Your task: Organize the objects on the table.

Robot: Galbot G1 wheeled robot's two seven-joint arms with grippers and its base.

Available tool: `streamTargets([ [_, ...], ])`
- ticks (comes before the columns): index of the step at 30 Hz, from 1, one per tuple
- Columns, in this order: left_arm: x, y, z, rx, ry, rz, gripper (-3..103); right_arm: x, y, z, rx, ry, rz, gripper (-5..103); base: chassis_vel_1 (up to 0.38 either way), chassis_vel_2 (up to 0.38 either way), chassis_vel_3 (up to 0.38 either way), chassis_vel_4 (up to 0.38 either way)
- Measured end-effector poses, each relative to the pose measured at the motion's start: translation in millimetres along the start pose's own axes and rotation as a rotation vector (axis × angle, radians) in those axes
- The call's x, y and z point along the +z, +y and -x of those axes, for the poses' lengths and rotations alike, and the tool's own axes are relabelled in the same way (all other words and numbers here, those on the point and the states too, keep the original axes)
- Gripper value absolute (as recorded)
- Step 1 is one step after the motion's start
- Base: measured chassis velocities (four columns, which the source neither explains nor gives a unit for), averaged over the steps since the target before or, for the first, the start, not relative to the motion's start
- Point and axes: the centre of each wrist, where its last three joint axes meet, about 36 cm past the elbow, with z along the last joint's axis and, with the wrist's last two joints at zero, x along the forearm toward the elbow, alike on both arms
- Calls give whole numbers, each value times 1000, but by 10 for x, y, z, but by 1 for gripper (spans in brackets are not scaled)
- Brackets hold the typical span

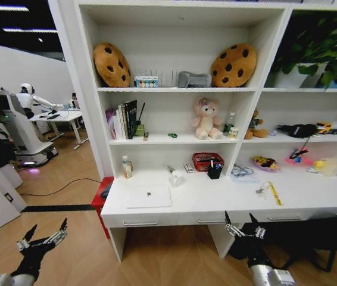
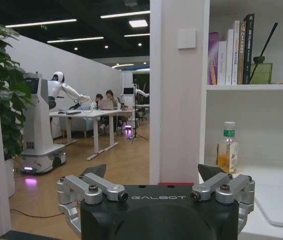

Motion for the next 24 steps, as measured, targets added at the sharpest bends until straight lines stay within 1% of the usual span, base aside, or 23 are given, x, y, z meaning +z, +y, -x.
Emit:
streamTargets([
  [5, 0, 0, 0, 0, 0, 0, 100, 11, -1, -6, 3, 2, -7, 100, 262, -234, -239, 251],
  [8, 0, 0, 0, 0, 0, 0, 100, 19, 7, -16, 3, 2, -8, 100, 82, -112, -70, 122],
  [18, 0, 0, 1, 0, 0, 0, 100, 95, 32, -48, 1, 31, -15, 100, -36, 28, 33, -40],
  [19, 0, 0, 1, 0, 0, 0, 100, 124, 35, -53, 7, 48, -19, 100, 0, 0, 0, 0],
  [21, 0, 0, 1, 0, 0, 0, 100, 284, 49, -90, 32, 120, -40, 100, 0, 0, 0, 0],
  [22, 0, 0, 1, 0, 0, 0, 100, 284, 49, -90, 32, 120, -40, 100, 0, 0, 0, 0],
  [23, 0, 0, 1, 0, 0, 0, 100, 527, 51, -155, 60, 205, -73, 100, 0, 0, 0, 0],
  [24, 0, 0, 1, 0, 0, 0, 100, 723, 39, -215, 73, 263, -98, 100, 0, 0, 0, 0],
])
